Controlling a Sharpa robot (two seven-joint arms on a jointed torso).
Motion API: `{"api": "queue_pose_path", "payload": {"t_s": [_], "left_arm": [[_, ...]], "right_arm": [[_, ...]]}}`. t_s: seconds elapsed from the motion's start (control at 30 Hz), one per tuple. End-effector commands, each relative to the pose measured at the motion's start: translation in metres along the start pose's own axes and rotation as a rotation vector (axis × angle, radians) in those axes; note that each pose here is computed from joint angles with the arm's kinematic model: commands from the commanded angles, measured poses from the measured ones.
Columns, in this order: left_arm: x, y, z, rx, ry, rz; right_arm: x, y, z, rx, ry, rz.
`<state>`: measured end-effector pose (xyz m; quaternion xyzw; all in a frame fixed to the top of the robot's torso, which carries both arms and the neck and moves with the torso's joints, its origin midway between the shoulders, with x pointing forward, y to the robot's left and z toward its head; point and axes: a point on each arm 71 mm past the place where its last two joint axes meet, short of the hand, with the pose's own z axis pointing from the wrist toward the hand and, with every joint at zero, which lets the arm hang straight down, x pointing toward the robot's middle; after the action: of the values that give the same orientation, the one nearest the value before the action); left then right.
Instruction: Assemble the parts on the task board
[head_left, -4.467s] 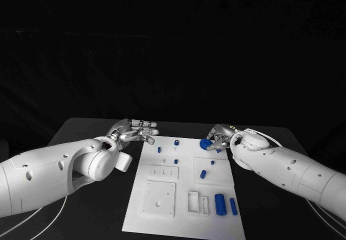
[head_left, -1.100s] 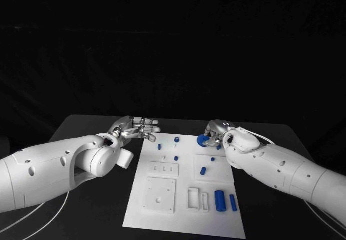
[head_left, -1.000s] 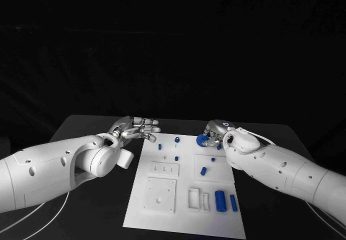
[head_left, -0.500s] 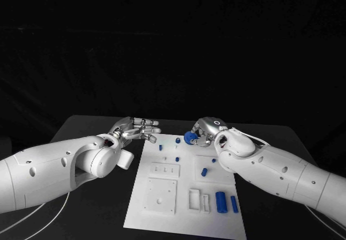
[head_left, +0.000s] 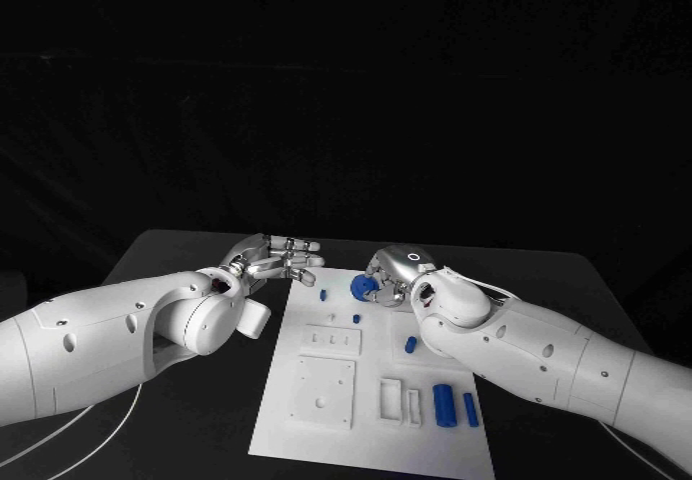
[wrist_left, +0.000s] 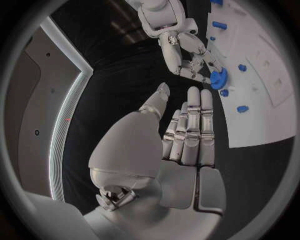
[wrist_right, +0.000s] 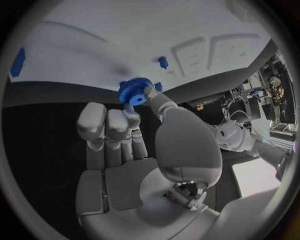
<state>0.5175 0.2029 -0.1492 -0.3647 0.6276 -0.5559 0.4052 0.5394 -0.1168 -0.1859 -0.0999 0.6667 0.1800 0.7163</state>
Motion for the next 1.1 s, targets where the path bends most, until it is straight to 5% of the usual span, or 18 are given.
{"api": "queue_pose_path", "payload": {"t_s": [0.03, 1.1], "left_arm": [[0.0024, -0.0023, 0.0009, 0.009, 0.013, 0.001], [0.0063, -0.0025, 0.0043, 0.009, 0.022, 0.001]], "right_arm": [[0.004, 0.004, 0.002, -0.010, 0.005, -0.025], [0.021, 0.022, 0.016, 0.010, 0.010, -0.057]]}}
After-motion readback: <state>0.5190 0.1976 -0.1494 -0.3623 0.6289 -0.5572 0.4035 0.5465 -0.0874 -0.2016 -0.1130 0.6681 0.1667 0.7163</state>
